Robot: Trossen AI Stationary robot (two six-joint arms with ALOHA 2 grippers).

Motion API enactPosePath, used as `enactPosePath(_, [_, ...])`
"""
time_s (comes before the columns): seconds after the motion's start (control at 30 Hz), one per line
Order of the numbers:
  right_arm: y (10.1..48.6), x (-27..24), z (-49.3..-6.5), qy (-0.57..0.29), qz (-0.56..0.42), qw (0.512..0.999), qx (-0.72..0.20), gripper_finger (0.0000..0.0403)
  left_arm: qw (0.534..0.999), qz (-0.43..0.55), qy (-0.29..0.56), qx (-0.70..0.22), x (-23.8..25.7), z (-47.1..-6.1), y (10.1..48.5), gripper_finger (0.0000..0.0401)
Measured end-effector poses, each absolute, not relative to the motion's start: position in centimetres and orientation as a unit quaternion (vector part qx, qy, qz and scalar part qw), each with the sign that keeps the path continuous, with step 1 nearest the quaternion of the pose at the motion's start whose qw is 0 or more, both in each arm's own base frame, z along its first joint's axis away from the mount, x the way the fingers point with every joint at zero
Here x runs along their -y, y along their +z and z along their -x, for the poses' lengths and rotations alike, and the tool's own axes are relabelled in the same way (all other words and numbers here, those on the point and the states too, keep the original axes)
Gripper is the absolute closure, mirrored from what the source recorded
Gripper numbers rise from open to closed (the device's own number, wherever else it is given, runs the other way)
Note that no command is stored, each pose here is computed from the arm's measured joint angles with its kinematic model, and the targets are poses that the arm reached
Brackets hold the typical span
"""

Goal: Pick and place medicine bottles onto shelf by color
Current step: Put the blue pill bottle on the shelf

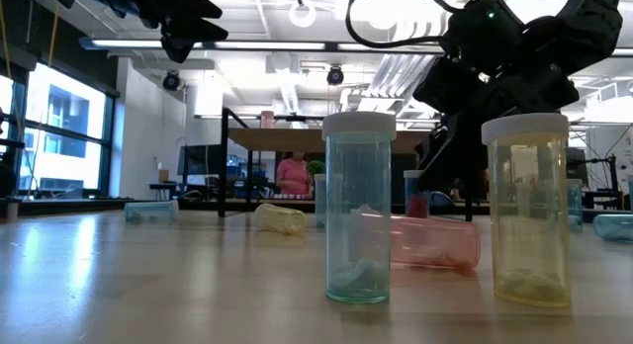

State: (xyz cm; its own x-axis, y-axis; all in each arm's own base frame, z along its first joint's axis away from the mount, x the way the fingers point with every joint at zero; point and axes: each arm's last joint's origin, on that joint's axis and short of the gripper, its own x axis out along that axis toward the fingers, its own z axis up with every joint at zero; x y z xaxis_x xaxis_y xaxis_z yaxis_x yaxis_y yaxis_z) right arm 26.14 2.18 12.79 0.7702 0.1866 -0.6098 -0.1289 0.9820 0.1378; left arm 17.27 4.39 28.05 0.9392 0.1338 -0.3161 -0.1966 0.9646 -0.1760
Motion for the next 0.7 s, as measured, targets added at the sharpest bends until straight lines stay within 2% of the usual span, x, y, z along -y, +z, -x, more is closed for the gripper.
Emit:
enactPosePath(0.3, [12.79, -2.18, -26.14, 0.084, -0.044, 0.940, -0.328, 0.0295, 0.979, 0.103, 0.084, -0.153, -4.39, -17.27, 28.05, 0.0229])
enactPosePath(0.7, [13.25, -2.06, -26.47, 0.084, -0.044, 0.949, -0.301, 0.0297, 0.979, 0.103, 0.084, -0.153, -4.39, -17.27, 28.05, 0.0229])
